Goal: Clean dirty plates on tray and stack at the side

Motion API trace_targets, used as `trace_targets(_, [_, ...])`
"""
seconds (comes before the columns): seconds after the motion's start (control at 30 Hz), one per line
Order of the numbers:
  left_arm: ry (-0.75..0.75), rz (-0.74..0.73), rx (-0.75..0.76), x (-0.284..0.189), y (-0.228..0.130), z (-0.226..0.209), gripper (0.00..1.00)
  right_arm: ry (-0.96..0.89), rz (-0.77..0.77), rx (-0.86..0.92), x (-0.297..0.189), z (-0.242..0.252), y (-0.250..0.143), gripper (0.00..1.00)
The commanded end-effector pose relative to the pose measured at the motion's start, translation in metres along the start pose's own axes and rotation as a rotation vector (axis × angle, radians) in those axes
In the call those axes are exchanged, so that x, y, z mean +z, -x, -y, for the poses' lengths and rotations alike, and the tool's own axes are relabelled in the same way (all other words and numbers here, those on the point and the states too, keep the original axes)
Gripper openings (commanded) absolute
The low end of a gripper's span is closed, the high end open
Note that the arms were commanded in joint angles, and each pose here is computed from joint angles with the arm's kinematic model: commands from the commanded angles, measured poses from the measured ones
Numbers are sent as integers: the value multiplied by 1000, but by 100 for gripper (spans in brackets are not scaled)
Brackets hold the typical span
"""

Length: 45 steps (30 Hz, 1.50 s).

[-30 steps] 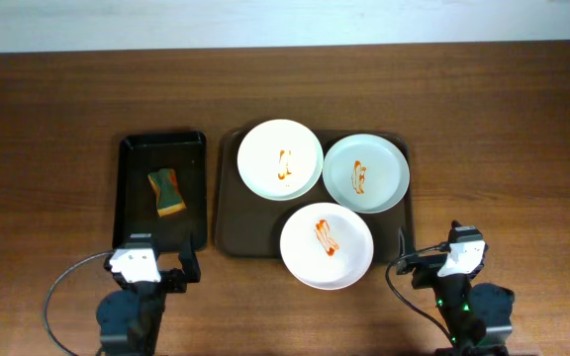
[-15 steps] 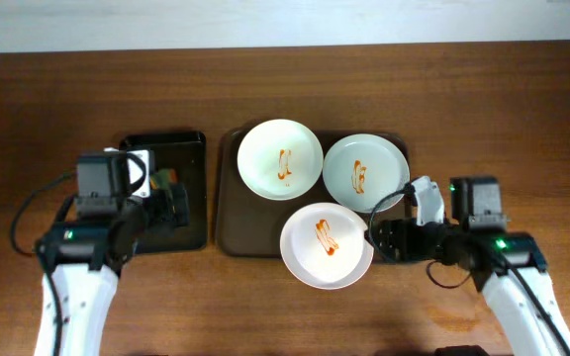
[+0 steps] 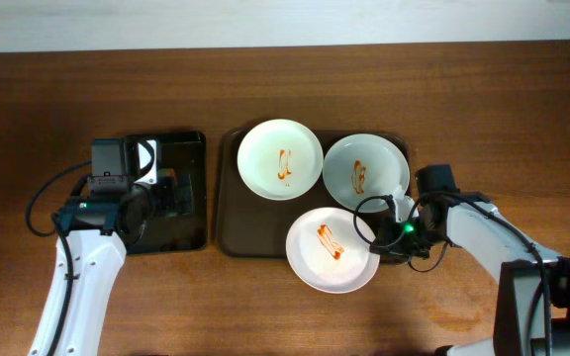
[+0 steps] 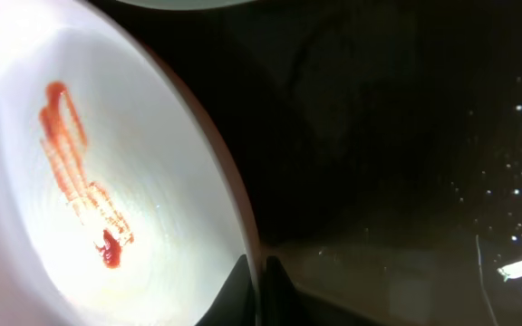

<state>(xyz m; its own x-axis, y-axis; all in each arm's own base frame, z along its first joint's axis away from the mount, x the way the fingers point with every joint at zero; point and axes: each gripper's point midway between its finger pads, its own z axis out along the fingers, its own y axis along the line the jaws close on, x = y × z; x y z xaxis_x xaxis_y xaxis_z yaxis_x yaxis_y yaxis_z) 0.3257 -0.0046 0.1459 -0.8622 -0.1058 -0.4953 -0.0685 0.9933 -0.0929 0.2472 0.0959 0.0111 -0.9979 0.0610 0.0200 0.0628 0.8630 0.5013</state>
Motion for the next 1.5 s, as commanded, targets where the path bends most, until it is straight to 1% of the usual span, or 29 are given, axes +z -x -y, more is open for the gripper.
trace_targets(0.0, [-6, -6, -3, 3, 1, 1, 96, 7, 11, -10, 4, -11, 6, 4])
trace_targets(0.03, [-4, -15, -3, 5, 0, 1, 94, 8, 14, -17, 6, -15, 7, 4])
trace_targets(0.13, [4, -102, -8, 31, -12, -2, 77, 7, 37, -100, 15, -36, 13, 4])
trace_targets(0.17, [6, -128, -9, 43, -15, -3, 75, 4, 49, -114, 13, -40, 17, 4])
trace_targets(0.23, [8, -147, -11, 63, -15, -4, 74, -31, 83, -124, 7, -40, 30, 4])
trace_targets(0.27, [17, -140, -10, 71, -12, -6, 73, -43, 96, -128, 4, -40, 34, 4])
trace_targets(0.3, [63, -120, -6, 82, -6, -14, 69, -80, 117, -116, 2, -35, 40, 4])
trace_targets(0.33, [90, -123, -7, 93, -5, -19, 70, -95, 127, -118, 0, -34, 42, 4])
trace_targets(0.43, [105, -170, -29, 113, -16, -23, 70, -149, 182, -132, -12, -30, 50, 4])
trace_targets(0.53, [150, -181, -25, 124, -19, -31, 69, -187, 229, -144, -23, -29, 56, 4])
trace_targets(0.57, [150, -181, -25, 126, -19, -32, 62, -188, 229, -143, -23, -28, 56, 4])
trace_targets(0.6, [150, -171, -24, 127, -17, -32, 59, -185, 228, -143, -23, -29, 55, 4])
trace_targets(0.73, [150, -174, -24, 133, -18, -32, 58, -185, 227, -143, -22, -29, 55, 4])
trace_targets(0.77, [152, -192, -24, 139, -23, -33, 54, -185, 227, -142, -22, -29, 55, 4])
trace_targets(0.8, [152, -201, -24, 142, -25, -33, 48, -185, 227, -142, -22, -29, 55, 4])
trace_targets(0.83, [153, -215, -24, 146, -29, -34, 29, -185, 224, -142, -22, -29, 55, 4])
trace_targets(0.9, [152, -207, -23, 146, -26, -33, 0, -187, 218, -139, -22, -28, 53, 4])
trace_targets(0.97, [151, -194, -24, 139, -19, -32, 0, -188, 213, -137, -22, -28, 52, 4])
trace_targets(1.07, [143, -127, -24, 116, 0, -29, 0, -190, 207, -134, -22, -27, 50, 4])
trace_targets(1.1, [146, -150, -25, 111, -5, -29, 0, -190, 205, -133, -22, -27, 50, 4])
trace_targets(1.13, [149, -183, -24, 110, -13, -30, 7, -191, 204, -133, -21, -27, 49, 4])
trace_targets(1.17, [153, -214, -23, 111, -21, -31, 78, -191, 204, -133, -21, -27, 49, 4])
trace_targets(1.2, [153, -216, -23, 111, -21, -31, 88, -191, 204, -133, -21, -27, 49, 4])
trace_targets(1.23, [152, -201, -24, 112, -18, -31, 87, -191, 204, -133, -21, -27, 49, 4])
trace_targets(1.27, [150, -185, -24, 113, -14, -30, 84, -191, 203, -132, -21, -27, 49, 4])
trace_targets(1.3, [149, -177, -24, 113, -12, -30, 84, -191, 203, -133, -21, -27, 49, 4])
trace_targets(1.33, [149, -172, -24, 115, -11, -30, 80, -191, 203, -133, -21, -27, 49, 4])
trace_targets(1.4, [151, -194, -24, 125, -16, -31, 76, -191, 203, -132, -21, -27, 49, 4])
trace_targets(1.47, [152, -208, -24, 133, -20, -32, 55, -191, 203, -132, -21, -27, 49, 4])
